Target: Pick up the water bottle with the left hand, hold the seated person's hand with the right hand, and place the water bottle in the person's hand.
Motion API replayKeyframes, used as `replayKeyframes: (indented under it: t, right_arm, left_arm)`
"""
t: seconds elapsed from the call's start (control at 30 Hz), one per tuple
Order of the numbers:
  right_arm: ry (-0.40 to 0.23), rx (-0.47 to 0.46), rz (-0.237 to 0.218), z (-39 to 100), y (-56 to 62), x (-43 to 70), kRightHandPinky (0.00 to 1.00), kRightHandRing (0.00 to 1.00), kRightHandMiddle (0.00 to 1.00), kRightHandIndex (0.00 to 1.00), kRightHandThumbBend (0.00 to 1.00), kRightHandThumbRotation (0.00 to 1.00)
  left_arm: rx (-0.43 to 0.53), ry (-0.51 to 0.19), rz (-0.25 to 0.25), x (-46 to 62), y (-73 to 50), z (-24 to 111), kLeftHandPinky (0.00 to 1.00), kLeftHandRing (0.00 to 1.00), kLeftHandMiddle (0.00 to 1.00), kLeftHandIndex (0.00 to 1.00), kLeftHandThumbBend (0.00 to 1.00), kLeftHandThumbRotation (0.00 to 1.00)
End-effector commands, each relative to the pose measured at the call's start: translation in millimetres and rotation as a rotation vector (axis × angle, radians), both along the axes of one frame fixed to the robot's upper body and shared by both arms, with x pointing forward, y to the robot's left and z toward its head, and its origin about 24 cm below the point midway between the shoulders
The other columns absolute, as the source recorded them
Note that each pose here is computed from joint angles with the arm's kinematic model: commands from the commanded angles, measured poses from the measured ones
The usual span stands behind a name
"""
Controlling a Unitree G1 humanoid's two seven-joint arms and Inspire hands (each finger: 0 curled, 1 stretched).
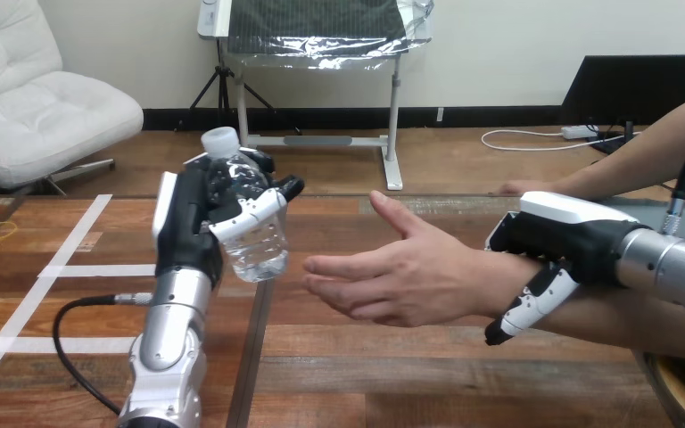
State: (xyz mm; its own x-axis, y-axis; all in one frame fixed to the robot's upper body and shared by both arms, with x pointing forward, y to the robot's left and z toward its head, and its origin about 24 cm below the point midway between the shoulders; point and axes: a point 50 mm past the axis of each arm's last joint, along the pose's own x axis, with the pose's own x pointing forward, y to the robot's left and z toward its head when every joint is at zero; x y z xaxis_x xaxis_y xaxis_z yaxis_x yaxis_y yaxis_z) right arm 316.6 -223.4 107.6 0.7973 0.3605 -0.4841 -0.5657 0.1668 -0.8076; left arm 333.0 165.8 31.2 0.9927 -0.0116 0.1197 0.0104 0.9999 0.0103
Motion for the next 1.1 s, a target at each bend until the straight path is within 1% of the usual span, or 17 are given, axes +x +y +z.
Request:
replayKeyframes:
  t: [0.0, 0.13, 0.37, 0.53, 0.57, 0.6, 0.63, 0.7, 0.93, 1.07]
  right_arm:
    - [-0.098, -0.017, 0.002, 30.5, 8.8, 15.3, 0.21, 0.27, 0.34, 0.35, 0.80, 0.21]
    - [-0.100, -0.013, 0.005, 31.0, 11.6, 16.4, 0.22, 0.28, 0.34, 0.36, 0.80, 0.22]
    - [-0.099, -0.003, 0.004, 32.2, 17.5, 18.6, 0.22, 0.28, 0.36, 0.37, 0.81, 0.22]
    - [-0.098, 0.002, 0.007, 32.6, 20.7, 19.9, 0.23, 0.30, 0.37, 0.38, 0.81, 0.22]
    - [-0.098, 0.004, 0.008, 32.5, 21.9, 20.6, 0.23, 0.30, 0.37, 0.38, 0.81, 0.21]
    - [-0.100, 0.004, 0.011, 32.8, 25.7, 22.6, 0.25, 0.32, 0.39, 0.39, 0.82, 0.21]
    - [-0.102, 0.004, 0.013, 33.0, 28.4, 24.0, 0.25, 0.32, 0.39, 0.38, 0.82, 0.21]
    - [-0.106, 0.001, 0.018, 33.4, 31.6, 25.6, 0.25, 0.32, 0.39, 0.38, 0.82, 0.20]
    - [-0.105, -0.008, 0.019, 34.8, 34.6, 27.4, 0.26, 0.32, 0.39, 0.39, 0.81, 0.19]
    - [-0.106, -0.009, 0.017, 35.4, 35.4, 28.3, 0.26, 0.33, 0.40, 0.39, 0.81, 0.19]
  left_arm:
    - [-0.027, -0.210, -0.069, 28.2, -25.5, 56.1, 0.31, 0.36, 0.41, 0.43, 0.60, 0.00]
    - [-0.039, -0.201, -0.078, 29.3, -29.4, 54.7, 0.31, 0.35, 0.41, 0.43, 0.62, 0.00]
    - [-0.077, -0.194, -0.109, 30.9, -39.0, 54.9, 0.31, 0.35, 0.40, 0.43, 0.62, 0.00]
    - [-0.082, -0.191, -0.117, 31.7, -43.8, 55.2, 0.31, 0.35, 0.40, 0.44, 0.63, 0.00]
    - [-0.084, -0.192, -0.122, 31.9, -46.2, 55.5, 0.31, 0.35, 0.40, 0.44, 0.63, 0.00]
    - [-0.092, -0.196, -0.137, 32.3, -54.2, 57.3, 0.32, 0.35, 0.41, 0.44, 0.65, 0.00]
    - [-0.097, -0.199, -0.147, 32.5, -59.8, 58.6, 0.32, 0.35, 0.41, 0.44, 0.65, 0.00]
    - [-0.112, -0.200, -0.164, 32.7, -66.6, 60.1, 0.32, 0.35, 0.41, 0.44, 0.65, 0.00]
    - [-0.149, -0.194, -0.193, 32.3, -76.2, 61.0, 0.32, 0.35, 0.41, 0.44, 0.65, 0.00]
    - [-0.153, -0.194, -0.207, 31.6, -81.1, 61.4, 0.32, 0.35, 0.41, 0.44, 0.65, 0.00]
